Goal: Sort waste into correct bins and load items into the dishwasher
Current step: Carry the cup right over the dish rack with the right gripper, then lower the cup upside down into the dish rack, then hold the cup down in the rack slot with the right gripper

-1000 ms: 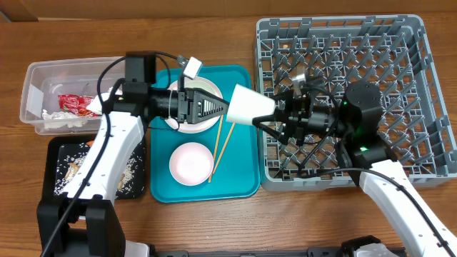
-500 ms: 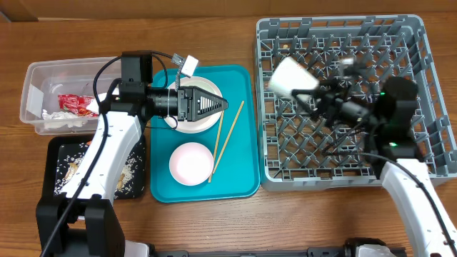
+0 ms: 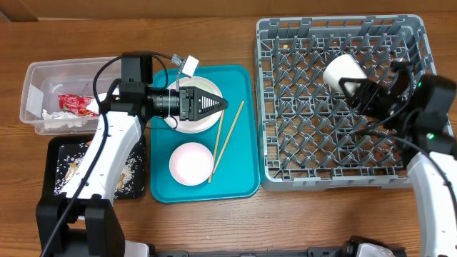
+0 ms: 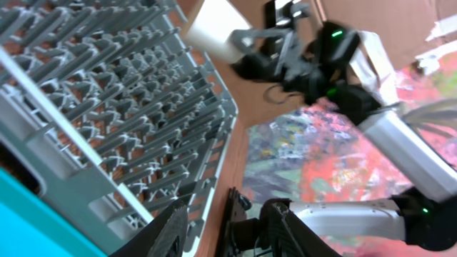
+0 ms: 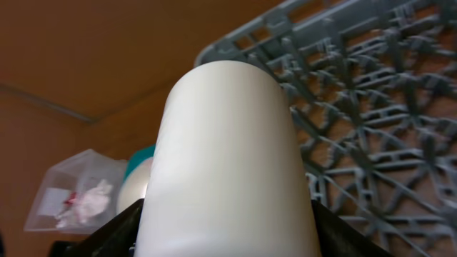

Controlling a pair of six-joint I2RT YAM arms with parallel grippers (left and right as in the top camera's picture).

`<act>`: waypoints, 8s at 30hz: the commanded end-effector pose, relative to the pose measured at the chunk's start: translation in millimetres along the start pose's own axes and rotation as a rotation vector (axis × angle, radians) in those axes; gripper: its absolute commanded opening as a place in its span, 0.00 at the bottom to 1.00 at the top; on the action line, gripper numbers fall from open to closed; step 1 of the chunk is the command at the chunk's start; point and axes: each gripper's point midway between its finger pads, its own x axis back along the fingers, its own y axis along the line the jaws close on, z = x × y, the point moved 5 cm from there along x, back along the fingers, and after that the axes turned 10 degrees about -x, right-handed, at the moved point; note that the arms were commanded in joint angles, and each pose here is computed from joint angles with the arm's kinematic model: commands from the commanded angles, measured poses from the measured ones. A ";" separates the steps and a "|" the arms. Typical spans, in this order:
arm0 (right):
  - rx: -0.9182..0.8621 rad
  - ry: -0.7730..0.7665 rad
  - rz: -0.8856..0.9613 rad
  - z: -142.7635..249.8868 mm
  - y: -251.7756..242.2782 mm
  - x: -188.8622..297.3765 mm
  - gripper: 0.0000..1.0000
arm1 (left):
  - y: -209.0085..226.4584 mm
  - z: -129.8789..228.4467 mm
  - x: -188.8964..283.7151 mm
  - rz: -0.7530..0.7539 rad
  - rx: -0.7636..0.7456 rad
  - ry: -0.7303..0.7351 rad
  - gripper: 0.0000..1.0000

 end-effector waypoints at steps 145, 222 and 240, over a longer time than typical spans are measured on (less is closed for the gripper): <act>0.138 0.915 0.745 112.1 20.7 -26.6 0.17 | 88.6 -30.9 92.6 -1.070 0.176 -0.150 1.00; 0.194 0.780 0.668 115.3 11.8 -36.2 0.18 | 88.6 -30.9 92.6 -1.070 0.176 -0.150 1.00; 0.209 0.728 0.637 109.2 14.3 -46.2 0.38 | 88.6 -30.9 92.6 -1.070 0.176 -0.150 1.00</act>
